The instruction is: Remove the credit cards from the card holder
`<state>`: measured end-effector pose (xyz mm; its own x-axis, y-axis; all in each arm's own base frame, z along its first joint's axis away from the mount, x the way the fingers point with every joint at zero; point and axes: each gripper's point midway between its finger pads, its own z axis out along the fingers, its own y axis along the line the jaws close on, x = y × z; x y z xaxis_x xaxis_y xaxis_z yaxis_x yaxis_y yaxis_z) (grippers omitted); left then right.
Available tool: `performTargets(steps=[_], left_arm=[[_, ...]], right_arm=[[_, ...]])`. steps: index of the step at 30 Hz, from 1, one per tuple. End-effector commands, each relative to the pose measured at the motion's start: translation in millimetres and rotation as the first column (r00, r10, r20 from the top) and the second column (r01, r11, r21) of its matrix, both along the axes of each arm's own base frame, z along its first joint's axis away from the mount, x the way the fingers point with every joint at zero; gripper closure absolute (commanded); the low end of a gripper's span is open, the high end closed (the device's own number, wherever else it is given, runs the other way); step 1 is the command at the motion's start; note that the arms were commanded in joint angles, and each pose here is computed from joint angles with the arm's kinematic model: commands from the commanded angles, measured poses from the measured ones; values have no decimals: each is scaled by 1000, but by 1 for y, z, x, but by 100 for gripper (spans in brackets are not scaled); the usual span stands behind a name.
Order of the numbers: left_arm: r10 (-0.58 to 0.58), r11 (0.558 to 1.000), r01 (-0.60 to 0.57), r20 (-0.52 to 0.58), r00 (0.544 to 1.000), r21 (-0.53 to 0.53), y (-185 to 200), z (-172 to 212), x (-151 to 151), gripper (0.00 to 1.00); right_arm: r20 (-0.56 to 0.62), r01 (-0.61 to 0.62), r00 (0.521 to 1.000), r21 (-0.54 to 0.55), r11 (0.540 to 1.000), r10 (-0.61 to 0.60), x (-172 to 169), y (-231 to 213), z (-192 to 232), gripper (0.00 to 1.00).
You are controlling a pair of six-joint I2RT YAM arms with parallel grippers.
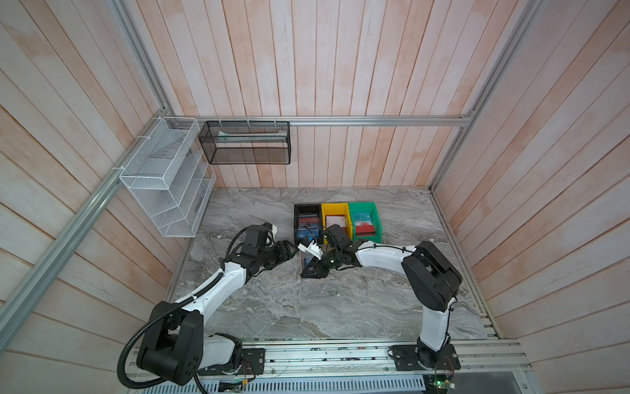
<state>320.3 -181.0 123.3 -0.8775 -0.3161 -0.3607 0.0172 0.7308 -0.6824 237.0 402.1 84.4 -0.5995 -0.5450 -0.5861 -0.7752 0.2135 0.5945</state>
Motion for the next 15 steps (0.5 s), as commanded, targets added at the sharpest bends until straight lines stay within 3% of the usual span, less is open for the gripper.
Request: performTargets(steps=[1,11,15], left_arm=[[-17,999,16,-22,1000,-31,-6,-11,0,36],[-38,999,38,-53,998,-10,-16,-26,11,37],[-50,999,50,-81,995,-5,-21,-38,13,41]], right_arm=[[-5,-24,1000,29,999,25,-1,5,1,72],[-18,-37,999,21,999,37,-2,4,-6,72],[-18,-35,999,18,999,36,-2,3,-7,72]])
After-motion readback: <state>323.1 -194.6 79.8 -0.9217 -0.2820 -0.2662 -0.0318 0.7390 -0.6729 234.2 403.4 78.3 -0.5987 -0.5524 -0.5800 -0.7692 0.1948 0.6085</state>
